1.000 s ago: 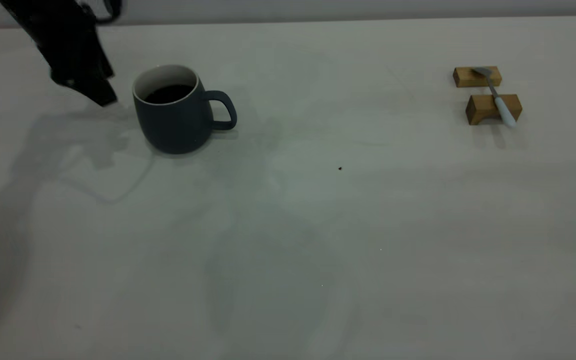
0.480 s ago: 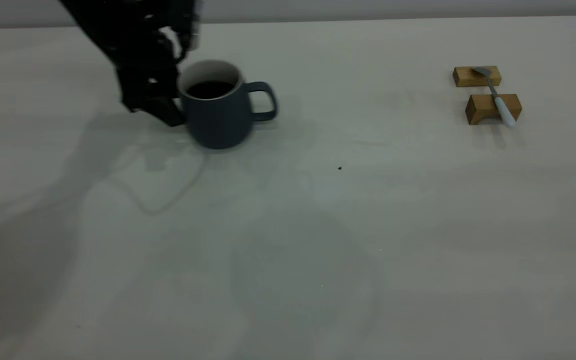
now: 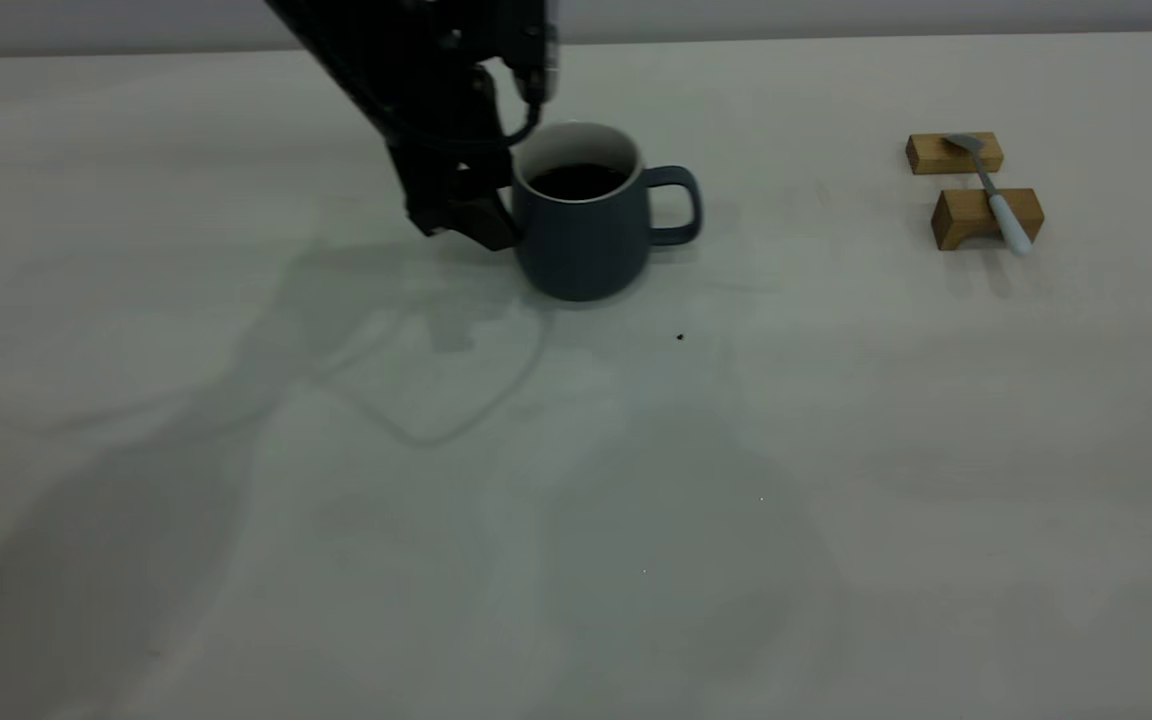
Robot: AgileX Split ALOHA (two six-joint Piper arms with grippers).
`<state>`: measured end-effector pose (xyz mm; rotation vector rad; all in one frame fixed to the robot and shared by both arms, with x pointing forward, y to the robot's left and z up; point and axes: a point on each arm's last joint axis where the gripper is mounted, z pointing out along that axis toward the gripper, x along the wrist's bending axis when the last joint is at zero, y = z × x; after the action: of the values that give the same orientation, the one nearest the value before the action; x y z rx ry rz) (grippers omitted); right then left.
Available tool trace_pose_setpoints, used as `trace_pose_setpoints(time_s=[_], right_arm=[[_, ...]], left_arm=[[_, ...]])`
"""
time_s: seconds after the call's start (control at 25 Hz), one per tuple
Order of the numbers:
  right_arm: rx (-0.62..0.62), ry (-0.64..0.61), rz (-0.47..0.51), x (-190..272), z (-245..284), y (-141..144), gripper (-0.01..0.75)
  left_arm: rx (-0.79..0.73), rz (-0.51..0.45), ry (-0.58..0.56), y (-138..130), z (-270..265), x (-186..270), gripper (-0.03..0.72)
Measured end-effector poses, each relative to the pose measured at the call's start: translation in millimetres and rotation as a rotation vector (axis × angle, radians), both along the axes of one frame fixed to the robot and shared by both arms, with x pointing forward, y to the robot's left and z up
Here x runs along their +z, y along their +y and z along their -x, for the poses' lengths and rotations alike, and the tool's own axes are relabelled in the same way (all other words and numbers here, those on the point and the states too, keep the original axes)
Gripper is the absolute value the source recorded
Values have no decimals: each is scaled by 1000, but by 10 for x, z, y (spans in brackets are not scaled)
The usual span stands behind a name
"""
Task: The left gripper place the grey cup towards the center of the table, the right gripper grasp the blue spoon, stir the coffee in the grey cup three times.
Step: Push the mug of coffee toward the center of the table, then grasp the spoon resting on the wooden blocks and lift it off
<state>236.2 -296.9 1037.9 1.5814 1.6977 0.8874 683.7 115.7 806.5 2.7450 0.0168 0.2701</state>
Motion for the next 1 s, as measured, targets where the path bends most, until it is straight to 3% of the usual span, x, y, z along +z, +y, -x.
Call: trace_pose_setpoints(time_s=[0.28, 0.48, 0.76, 1.0], right_arm=[[0, 0, 0, 0, 0, 0, 238], [0, 0, 0, 0, 0, 0, 238], [0, 0, 0, 0, 0, 0, 238], [0, 0, 0, 0, 0, 0, 238]], left_arm=[[28, 56, -28, -283, 62, -8, 585], [113, 66, 54, -250, 86, 138, 585], [464, -17, 209, 137, 199, 1275, 585], [782, -136, 266, 476, 641, 2319, 585]])
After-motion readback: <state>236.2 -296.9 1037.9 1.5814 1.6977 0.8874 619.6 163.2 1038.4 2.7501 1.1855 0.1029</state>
